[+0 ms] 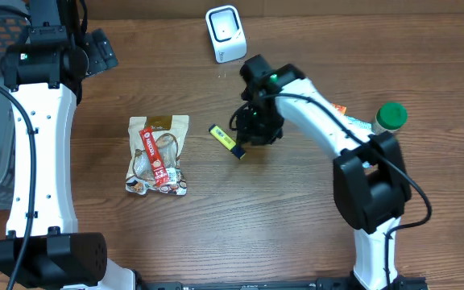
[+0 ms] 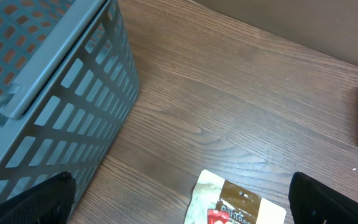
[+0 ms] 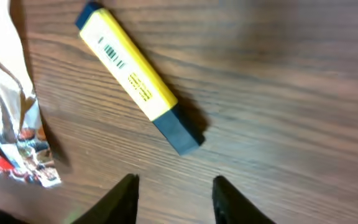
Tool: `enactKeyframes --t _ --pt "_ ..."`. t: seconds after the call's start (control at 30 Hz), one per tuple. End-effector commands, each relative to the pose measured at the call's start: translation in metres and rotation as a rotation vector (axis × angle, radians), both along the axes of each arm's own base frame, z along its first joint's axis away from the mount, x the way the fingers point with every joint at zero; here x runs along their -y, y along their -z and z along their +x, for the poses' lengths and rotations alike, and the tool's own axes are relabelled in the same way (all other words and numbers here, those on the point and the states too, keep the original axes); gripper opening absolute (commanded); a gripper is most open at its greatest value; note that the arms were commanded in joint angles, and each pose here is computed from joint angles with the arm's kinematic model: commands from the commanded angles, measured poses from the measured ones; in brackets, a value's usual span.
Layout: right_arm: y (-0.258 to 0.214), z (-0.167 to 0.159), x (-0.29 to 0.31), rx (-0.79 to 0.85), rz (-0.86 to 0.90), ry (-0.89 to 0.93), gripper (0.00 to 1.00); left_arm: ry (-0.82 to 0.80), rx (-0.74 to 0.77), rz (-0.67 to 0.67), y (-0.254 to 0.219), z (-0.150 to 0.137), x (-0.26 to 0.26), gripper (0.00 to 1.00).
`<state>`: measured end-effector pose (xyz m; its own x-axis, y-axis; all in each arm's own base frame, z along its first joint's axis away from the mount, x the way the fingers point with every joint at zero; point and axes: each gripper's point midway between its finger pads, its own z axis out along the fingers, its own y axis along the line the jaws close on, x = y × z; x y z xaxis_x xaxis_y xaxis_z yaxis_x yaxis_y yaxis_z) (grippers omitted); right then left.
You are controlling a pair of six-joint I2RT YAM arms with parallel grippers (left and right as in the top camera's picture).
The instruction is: Scan the item barcode
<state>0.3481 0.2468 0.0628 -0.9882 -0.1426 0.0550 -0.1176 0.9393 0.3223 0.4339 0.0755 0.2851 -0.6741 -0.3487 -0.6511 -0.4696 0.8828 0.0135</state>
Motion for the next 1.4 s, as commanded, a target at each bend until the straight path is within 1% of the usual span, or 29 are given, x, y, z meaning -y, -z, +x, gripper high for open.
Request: enactKeyframes --t 0.0,0.1,0.2,0.3,0.37,0.53,0.6,0.7,0.83,1.0,1.1,1.2,1.3,1.37 --pt "-0.011 0.003 0.000 0.092 0.027 -0.196 0.46 -0.018 0.005 0.003 0.000 0.002 -0.002 1.00" --pt "-0.001 0.001 0.003 0.109 -0.013 -0.235 0.50 -0.018 0.005 0.003 0.000 0.002 -0.002 1.00" --pt "0.010 0.000 0.005 0.163 -0.113 -0.300 0.56 -0.018 0.005 0.003 0.000 0.002 -0.002 1.00" --pt "0.018 -0.001 0.003 0.212 -0.195 -0.339 0.58 -0.018 0.005 0.003 0.000 0.002 -0.002 1.00" --pt "0.023 -0.005 -0.003 0.226 -0.205 -0.362 0.59 -0.018 0.005 0.003 0.000 0.002 -0.002 1.00" --pt "0.031 -0.010 -0.015 0.252 -0.192 -0.386 0.59 -0.018 0.005 0.003 0.000 0.002 -0.002 0.99" --pt "0.036 -0.010 -0.012 0.256 -0.210 -0.387 0.57 -0.018 0.004 0.003 0.000 0.002 -0.002 1.00" --pt "0.042 -0.005 -0.001 0.282 -0.271 -0.382 0.57 -0.018 0.004 0.003 0.000 0.002 -0.002 1.00" --pt "0.041 0.001 -0.005 0.306 -0.260 -0.377 0.57 -0.018 0.005 0.003 0.000 0.002 -0.002 1.00" --pt "0.041 -0.003 -0.012 0.292 -0.217 -0.380 0.54 -0.018 0.005 0.003 0.000 0.002 -0.002 1.00" --pt "0.043 -0.004 -0.012 0.285 -0.212 -0.381 0.48 -0.018 0.005 0.003 0.000 0.002 -0.002 1.00" --pt "0.047 -0.006 -0.011 0.284 -0.213 -0.382 0.46 -0.018 0.005 0.003 0.000 0.002 -0.002 1.00" --pt "0.057 -0.008 -0.008 0.282 -0.214 -0.379 0.40 -0.018 0.005 0.003 0.000 0.002 -0.002 1.00" --pt "0.066 -0.012 -0.005 0.279 -0.215 -0.380 0.30 -0.018 0.005 0.003 0.000 0.002 -0.002 1.00"
